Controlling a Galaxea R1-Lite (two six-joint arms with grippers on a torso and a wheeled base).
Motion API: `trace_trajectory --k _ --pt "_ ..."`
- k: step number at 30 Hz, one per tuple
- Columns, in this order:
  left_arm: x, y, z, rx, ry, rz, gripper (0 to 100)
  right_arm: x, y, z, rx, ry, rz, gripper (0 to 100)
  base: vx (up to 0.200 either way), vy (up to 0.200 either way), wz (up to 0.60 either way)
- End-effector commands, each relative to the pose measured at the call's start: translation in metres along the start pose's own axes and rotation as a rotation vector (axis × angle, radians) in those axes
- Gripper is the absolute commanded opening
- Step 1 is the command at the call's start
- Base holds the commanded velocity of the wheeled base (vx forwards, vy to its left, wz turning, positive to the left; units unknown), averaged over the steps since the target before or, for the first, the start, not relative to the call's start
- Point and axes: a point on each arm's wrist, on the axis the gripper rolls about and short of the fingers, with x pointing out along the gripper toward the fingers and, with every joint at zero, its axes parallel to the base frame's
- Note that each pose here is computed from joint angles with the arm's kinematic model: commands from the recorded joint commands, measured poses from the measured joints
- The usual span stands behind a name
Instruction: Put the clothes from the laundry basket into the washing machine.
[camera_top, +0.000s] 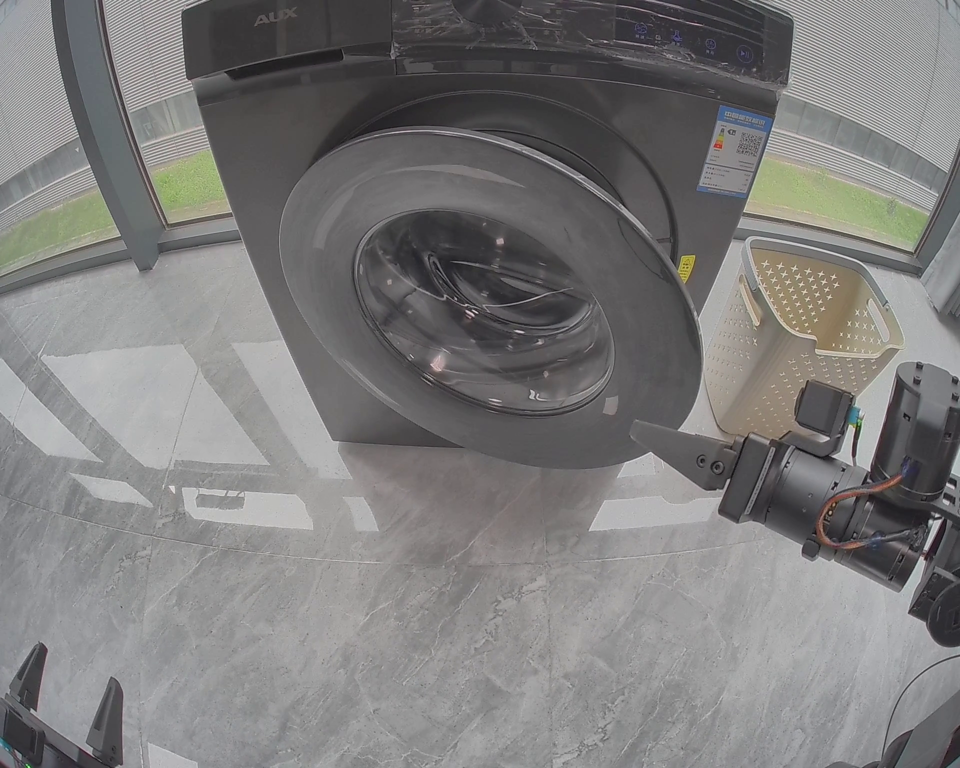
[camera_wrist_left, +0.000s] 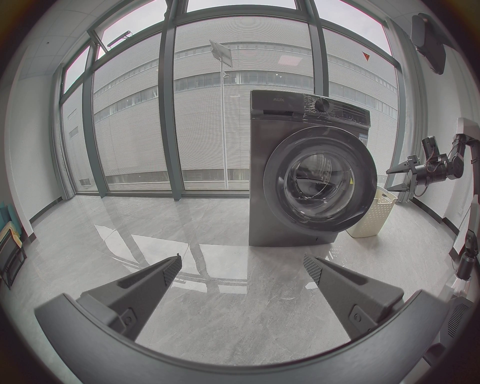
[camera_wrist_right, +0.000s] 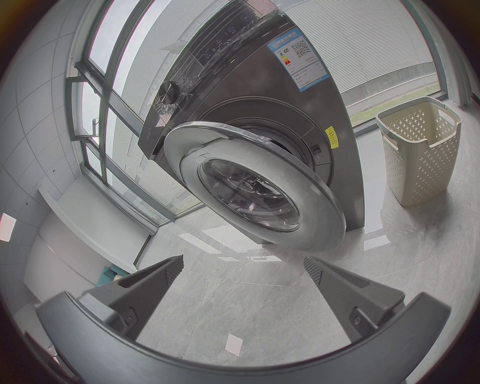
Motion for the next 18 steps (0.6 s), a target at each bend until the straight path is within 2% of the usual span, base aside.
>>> trace_trajectory --k 1,14,17,18 --pt "0.0 0.0 -0.005 0.0 0.004 0.0 100 0.003 0.001 0.006 0.0 -0.02 0.005 100 0.2 0.0 0.0" --pt "0.0 0.0 -0.005 -0.004 0.006 -0.004 100 0.009 0.004 0.016 -0.002 -0.058 0.009 100 0.2 0.0 0.0" --pt "0.0 0.0 -0.005 -0.004 0.004 -0.009 100 0.012 0.002 0.019 -0.003 -0.067 -0.002 100 0.2 0.0 0.0" --pt "0.0 0.0 -0.005 -0.004 0.006 -0.009 100 0.013 0.0 0.021 -0.006 -0.074 -0.012 100 0.0 0.0 0.0"
